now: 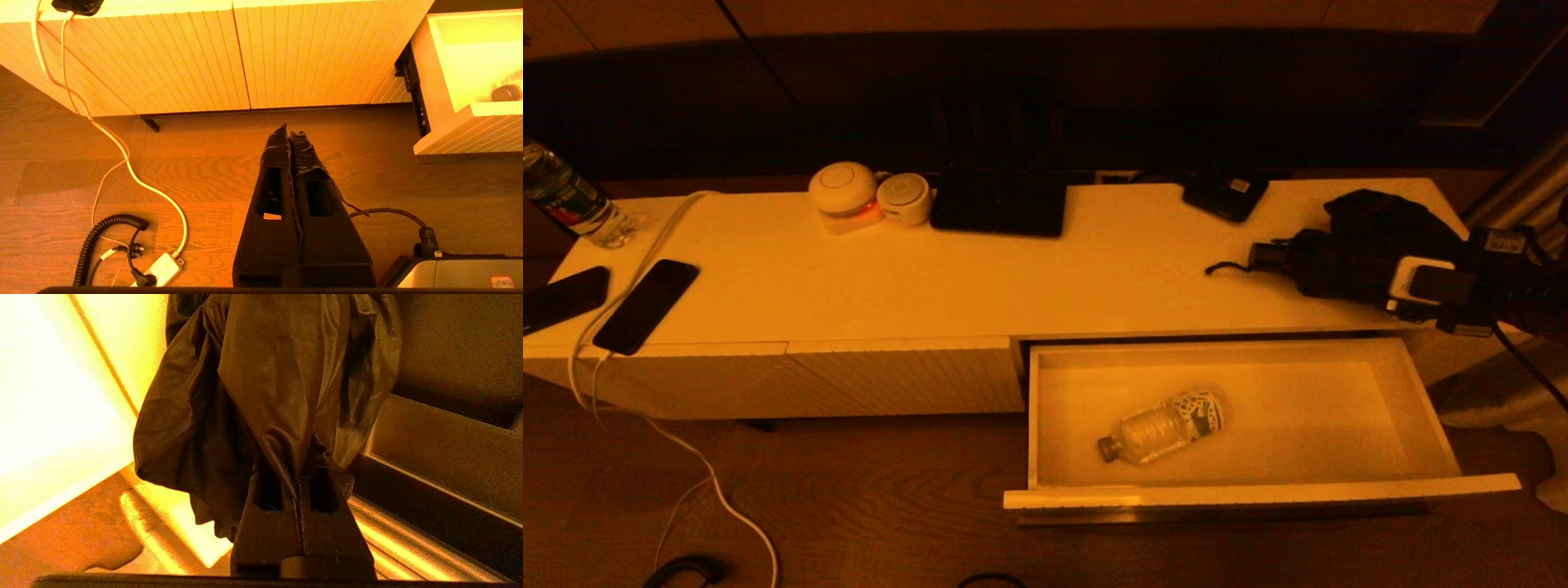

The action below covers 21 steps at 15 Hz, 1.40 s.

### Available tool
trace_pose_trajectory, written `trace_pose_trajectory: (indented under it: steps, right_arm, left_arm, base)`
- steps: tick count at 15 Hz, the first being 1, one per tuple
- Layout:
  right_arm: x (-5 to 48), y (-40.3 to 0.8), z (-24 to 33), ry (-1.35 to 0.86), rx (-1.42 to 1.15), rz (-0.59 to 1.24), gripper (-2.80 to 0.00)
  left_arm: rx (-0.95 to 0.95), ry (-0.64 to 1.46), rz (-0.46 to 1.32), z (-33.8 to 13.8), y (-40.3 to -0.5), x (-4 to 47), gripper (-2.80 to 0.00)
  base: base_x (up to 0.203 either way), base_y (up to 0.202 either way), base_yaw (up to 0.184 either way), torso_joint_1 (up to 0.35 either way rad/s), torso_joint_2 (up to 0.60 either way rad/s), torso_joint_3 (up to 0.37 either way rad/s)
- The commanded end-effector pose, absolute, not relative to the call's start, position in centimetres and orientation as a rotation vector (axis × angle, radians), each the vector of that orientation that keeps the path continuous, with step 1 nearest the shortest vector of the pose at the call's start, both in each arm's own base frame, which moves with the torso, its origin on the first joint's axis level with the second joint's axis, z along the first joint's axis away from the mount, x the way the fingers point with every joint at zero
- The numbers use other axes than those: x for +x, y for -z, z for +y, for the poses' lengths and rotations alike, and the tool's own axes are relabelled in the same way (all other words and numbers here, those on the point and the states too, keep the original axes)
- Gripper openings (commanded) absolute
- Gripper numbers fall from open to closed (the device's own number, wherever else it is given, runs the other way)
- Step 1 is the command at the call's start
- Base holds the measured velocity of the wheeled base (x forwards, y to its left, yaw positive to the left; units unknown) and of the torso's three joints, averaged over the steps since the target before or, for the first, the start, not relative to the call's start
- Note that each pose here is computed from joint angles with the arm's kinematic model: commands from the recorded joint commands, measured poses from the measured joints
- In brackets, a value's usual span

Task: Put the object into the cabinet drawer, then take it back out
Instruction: Take the umbrella out of the drawer and put it on the table, then put the mineral water in the drawer

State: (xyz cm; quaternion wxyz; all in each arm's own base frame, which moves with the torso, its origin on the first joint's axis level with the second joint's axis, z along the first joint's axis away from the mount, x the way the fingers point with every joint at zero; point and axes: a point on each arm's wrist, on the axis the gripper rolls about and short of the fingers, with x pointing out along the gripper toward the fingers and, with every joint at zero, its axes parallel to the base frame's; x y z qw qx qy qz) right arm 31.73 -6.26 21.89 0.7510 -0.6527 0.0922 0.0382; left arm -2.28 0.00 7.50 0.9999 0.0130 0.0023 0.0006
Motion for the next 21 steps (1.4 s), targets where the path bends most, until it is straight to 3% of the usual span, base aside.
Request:
trace_pose_trajectory:
  steps: [1, 2, 3, 8, 12, 21]
  right_arm:
    - [31.8, -21.4, -6.3, -0.098, -1.430, 0.208, -2.80]
    - [31.7, -21.3, -6.3, -0.105, -1.430, 0.202, -2.80]
    - [31.5, -21.3, -6.2, -0.111, -1.430, 0.197, 0.00]
    - [31.2, -21.5, -6.0, -0.113, -1.431, 0.199, 0.00]
    - [28.4, -24.6, -3.7, -0.132, -1.444, 0.125, 0.00]
    - [21.9, -22.2, 2.7, -0.671, -1.373, 0.362, 0.00]
  left_arm:
    - [0.026, -0.001, 0.005, 0.0, -7.5, -2.3, -2.80]
    - [0.026, -0.001, 0.005, 0.0, -7.5, -2.3, -2.80]
    - [0.026, -0.001, 0.005, 0.0, -7.5, -2.3, -2.80]
    - [0.026, -0.001, 0.005, 0.0, -7.5, -2.3, -2.80]
    - [0.026, -0.001, 0.005, 0.0, -7.5, -2.3, -2.80]
    - [0.026, -0.001, 0.005, 0.0, -7.5, -2.3, -2.80]
  base:
    - [0.000, 0.000, 0.000, 0.000, 0.00, 0.000]
    - [0.000, 0.000, 0.000, 0.000, 0.00, 0.000]
    - [0.000, 0.000, 0.000, 0.000, 0.00, 0.000]
    - [0.000, 0.000, 0.000, 0.000, 0.00, 0.000]
    - [0.000, 0.000, 0.000, 0.000, 0.00, 0.000]
    - [0.000, 0.000, 0.000, 0.000, 0.00, 0.000]
